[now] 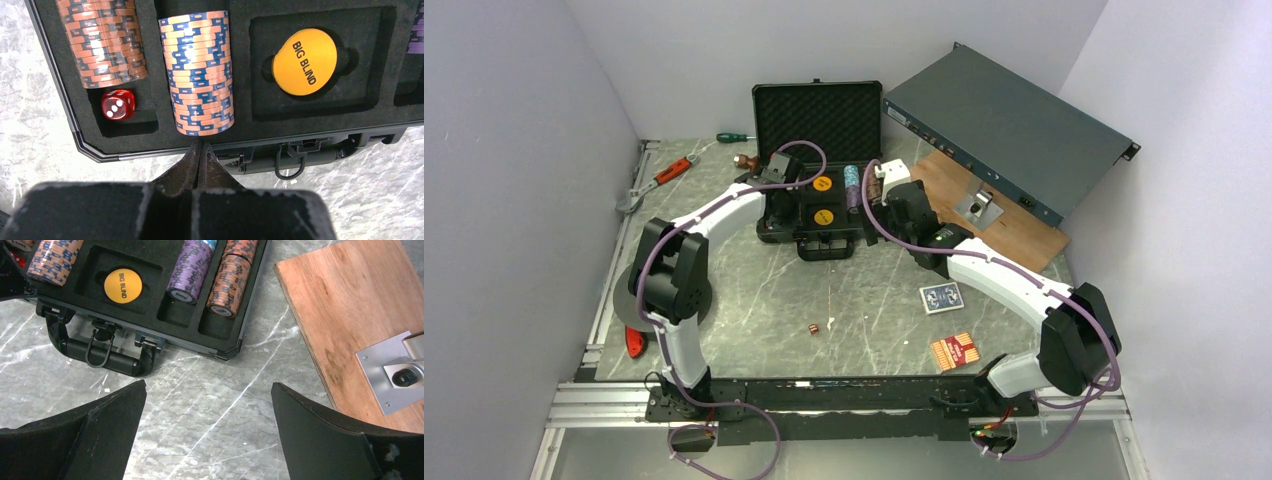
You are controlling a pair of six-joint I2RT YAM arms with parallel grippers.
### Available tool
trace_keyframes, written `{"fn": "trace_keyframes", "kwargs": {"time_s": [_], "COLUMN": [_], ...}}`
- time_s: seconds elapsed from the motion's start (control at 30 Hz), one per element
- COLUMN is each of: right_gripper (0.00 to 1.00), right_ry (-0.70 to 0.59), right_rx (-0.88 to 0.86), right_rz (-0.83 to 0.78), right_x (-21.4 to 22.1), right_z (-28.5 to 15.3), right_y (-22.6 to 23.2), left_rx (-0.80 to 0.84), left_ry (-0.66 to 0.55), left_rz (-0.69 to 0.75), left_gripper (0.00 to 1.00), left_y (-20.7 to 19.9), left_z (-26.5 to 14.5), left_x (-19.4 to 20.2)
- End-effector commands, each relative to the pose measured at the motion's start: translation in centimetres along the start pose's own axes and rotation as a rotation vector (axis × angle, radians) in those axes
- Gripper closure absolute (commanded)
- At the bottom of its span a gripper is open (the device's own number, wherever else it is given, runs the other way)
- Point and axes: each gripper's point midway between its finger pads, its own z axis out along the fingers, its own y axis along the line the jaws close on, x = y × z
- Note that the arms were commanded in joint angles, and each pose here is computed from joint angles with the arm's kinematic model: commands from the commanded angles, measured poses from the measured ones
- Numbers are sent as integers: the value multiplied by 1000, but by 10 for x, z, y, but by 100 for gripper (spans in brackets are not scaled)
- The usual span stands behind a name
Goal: Pack up texas hold em set
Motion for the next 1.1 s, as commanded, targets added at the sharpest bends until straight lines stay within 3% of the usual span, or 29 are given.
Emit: {"fn": "trace_keyframes", "kwargs": {"time_s": [0.0, 1.07], "right_gripper": [0, 0], "right_ry": [-60, -45], "right_rx": [1, 9], "right_rz": [34, 26], "right_x": [-26, -22], "right_z": [-2, 2], "right_y": [0, -1], "left_rx": [-4, -47], "left_ry": [-55, -175], "left_rz": [-18, -53], "left_gripper": [100, 100], "left_y": [-5, -4], "left_z": [2, 9], "left_x": [-16, -73]}}
